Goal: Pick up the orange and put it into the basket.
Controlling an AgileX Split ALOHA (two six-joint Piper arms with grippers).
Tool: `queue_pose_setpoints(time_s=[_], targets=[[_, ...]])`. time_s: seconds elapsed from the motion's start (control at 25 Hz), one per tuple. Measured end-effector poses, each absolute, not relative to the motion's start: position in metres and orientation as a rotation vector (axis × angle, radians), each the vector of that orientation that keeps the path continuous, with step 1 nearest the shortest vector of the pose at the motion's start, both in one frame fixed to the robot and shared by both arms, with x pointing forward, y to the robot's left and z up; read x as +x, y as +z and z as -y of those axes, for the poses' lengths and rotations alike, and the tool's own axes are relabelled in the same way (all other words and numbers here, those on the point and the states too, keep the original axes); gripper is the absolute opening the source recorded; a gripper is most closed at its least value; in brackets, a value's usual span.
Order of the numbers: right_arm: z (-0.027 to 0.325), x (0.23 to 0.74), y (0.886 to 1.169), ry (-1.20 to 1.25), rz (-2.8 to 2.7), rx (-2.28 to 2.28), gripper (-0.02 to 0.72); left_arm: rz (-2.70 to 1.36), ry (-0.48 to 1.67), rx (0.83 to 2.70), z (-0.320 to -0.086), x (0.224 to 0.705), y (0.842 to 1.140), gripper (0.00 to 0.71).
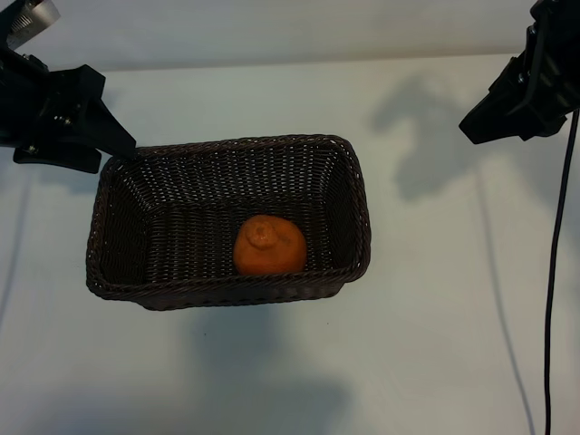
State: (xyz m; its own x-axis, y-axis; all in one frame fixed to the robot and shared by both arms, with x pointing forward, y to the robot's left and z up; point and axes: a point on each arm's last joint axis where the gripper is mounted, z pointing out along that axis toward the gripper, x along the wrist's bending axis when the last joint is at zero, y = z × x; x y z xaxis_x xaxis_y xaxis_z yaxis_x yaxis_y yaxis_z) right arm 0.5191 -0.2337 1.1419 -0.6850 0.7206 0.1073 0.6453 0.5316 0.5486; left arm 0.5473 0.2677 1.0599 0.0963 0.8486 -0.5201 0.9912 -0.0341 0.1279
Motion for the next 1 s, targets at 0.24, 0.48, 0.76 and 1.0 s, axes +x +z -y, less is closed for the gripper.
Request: queue_pose_setpoints(time_s=[0.24,0.48,0.76,1.0], targets=[[0.2330,0.5184,1.1429,0.873,-2.629,1.184,0.525,-1.797,-0.420,1.929,-0.2676,0.5473,1.0600,0.524],[0.2326,0.5183,1.1431,0.881,-2.627,1.191,0.525,-1.797,-0.421,1.928,-0.2675,0.5473,1.0600,0.524],[0.2326,0.5183,1.1432,0.882,-2.627,1.192,0.514,-1.789,-0.436,1.907,-0.2659,0.5477,1.0611,0.524],[0.2326,0.5183,1.1432,0.882,-2.627,1.192,0.483,-1.788,-0.435,1.908,-0.2659,0.5477,1.0611,0.524]])
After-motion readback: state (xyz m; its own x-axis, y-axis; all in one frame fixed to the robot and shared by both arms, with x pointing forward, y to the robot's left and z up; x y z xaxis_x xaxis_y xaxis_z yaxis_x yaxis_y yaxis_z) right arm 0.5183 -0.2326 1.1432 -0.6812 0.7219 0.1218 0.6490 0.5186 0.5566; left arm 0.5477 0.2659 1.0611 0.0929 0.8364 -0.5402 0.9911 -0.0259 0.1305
